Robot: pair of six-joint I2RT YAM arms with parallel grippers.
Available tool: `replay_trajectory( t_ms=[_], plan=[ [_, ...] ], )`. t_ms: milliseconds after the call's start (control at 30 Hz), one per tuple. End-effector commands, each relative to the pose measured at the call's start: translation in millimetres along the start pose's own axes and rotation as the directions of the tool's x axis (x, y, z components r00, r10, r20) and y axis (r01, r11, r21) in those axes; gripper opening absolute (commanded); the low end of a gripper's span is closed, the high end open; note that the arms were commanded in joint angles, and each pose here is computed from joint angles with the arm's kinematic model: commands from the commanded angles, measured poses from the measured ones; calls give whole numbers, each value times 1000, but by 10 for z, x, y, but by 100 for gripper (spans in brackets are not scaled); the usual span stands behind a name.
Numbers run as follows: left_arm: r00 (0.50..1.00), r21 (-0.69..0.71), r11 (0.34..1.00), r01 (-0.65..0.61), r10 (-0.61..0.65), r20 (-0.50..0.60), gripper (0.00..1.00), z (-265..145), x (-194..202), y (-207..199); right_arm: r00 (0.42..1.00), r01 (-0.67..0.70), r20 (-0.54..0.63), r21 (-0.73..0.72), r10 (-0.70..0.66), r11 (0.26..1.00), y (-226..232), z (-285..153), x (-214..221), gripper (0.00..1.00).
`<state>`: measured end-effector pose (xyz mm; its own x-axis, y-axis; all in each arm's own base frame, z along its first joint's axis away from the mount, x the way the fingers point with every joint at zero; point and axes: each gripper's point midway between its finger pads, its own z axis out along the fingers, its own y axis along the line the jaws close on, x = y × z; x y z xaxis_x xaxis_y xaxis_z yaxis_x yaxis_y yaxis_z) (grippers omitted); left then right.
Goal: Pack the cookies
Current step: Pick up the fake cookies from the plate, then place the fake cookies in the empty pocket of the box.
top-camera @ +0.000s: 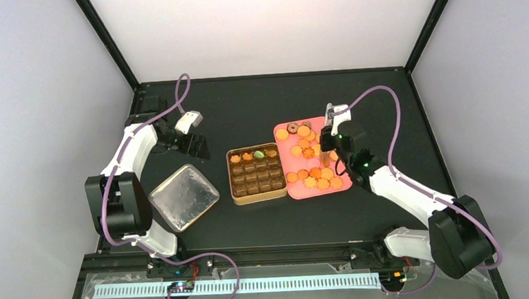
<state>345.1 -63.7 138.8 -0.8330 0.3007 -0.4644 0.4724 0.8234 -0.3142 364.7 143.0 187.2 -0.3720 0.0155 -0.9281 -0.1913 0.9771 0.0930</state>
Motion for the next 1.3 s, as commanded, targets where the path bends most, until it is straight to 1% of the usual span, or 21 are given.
replay_trajectory(
  t_ms=[0, 67, 333, 500, 700, 800, 967, 1267],
  plan=[
    [999, 9, 1000, -22, 22, 29, 95, -105, -81, -44, 997, -19, 69, 16, 18, 1000, -44, -76, -263, 5],
    [999, 9, 1000, -23, 23, 27, 95, -103, -79, -46, 997, -21, 81, 8, 21, 1000, -33, -102, -311, 1],
    [999, 5, 1000, -21, 21, 27, 95, -106, -78, -33, 994, -27, 110, 25, 24, 999, -72, -169, -437, 1],
    [999, 5, 1000, -20, 20, 26, 94, -101, -82, -32, 992, -35, 120, 4, 34, 999, -48, -205, -476, 1],
    [999, 5, 1000, -23, 23, 29, 94, -114, -93, -36, 989, -37, 145, -28, 41, 999, 12, -271, -633, 1],
    [999, 2, 1000, -24, 24, 27, 93, -112, -89, -32, 985, -40, 161, -87, 53, 995, 115, -332, -762, 1],
    [1000, 0, 1000, -20, 20, 21, 93, -107, -74, -25, 978, -64, 178, -261, 113, 963, 443, -456, -1009, 1],
    [1000, -9, 1000, -18, 18, 13, 93, -103, -57, -9, 979, -31, 161, -488, 125, 872, 1286, -536, -1247, 1]
  ],
)
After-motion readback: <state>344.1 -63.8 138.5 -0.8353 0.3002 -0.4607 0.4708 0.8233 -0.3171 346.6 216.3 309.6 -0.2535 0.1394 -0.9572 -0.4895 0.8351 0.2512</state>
